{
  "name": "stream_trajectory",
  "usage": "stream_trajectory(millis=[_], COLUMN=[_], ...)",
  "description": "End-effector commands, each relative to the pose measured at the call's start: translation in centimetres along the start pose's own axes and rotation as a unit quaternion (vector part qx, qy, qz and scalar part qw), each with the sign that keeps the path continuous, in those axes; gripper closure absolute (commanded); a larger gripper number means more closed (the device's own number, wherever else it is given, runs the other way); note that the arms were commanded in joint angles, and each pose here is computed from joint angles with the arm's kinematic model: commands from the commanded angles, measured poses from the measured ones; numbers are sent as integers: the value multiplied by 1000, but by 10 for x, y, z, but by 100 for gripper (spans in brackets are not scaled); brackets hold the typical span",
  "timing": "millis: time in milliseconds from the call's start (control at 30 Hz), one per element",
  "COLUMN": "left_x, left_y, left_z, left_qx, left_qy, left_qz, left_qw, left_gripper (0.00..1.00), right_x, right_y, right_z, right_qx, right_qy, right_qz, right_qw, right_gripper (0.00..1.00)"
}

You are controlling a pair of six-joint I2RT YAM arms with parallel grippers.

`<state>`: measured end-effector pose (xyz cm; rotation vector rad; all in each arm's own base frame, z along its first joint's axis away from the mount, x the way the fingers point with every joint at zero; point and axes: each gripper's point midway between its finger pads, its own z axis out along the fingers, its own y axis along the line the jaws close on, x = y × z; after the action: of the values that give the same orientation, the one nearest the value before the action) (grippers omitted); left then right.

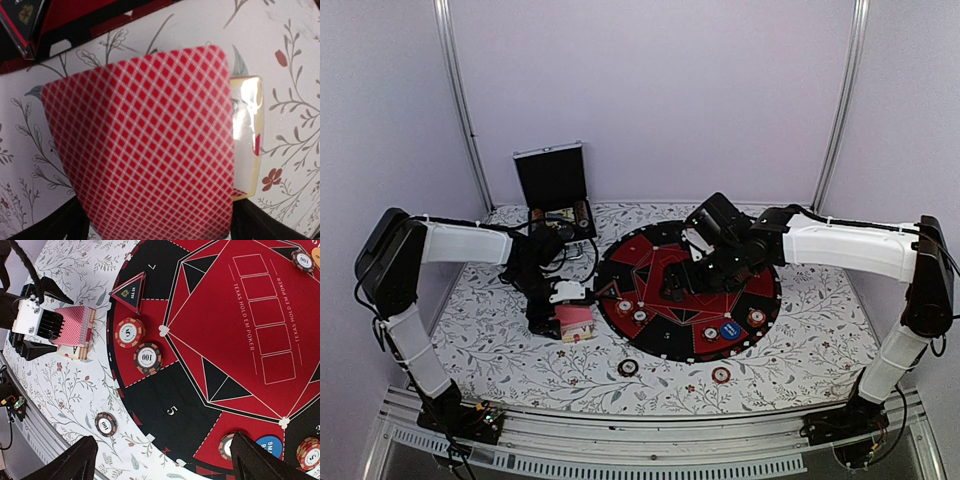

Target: Distribute texas hold em gaming equipment

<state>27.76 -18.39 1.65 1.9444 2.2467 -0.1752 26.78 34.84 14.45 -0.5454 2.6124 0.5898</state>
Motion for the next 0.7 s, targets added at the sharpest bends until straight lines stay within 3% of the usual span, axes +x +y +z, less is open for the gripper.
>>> stream_trajectory(millis=[0, 667], left_x=[-6, -3], left_y=[3, 4], left_z=[5, 3], left_qx=[-7, -21], left_qy=[-9, -15], left_qz=[10, -1], left_qw=[1000, 1000], left_gripper=[5, 24], right_x=[-4, 7], right_y=[5, 22], right_z=[-6, 23], right_qx=[-24, -106], right_qy=[-13, 6], right_qz=[12, 55], right_qw=[1000, 993], right_gripper=[4, 4])
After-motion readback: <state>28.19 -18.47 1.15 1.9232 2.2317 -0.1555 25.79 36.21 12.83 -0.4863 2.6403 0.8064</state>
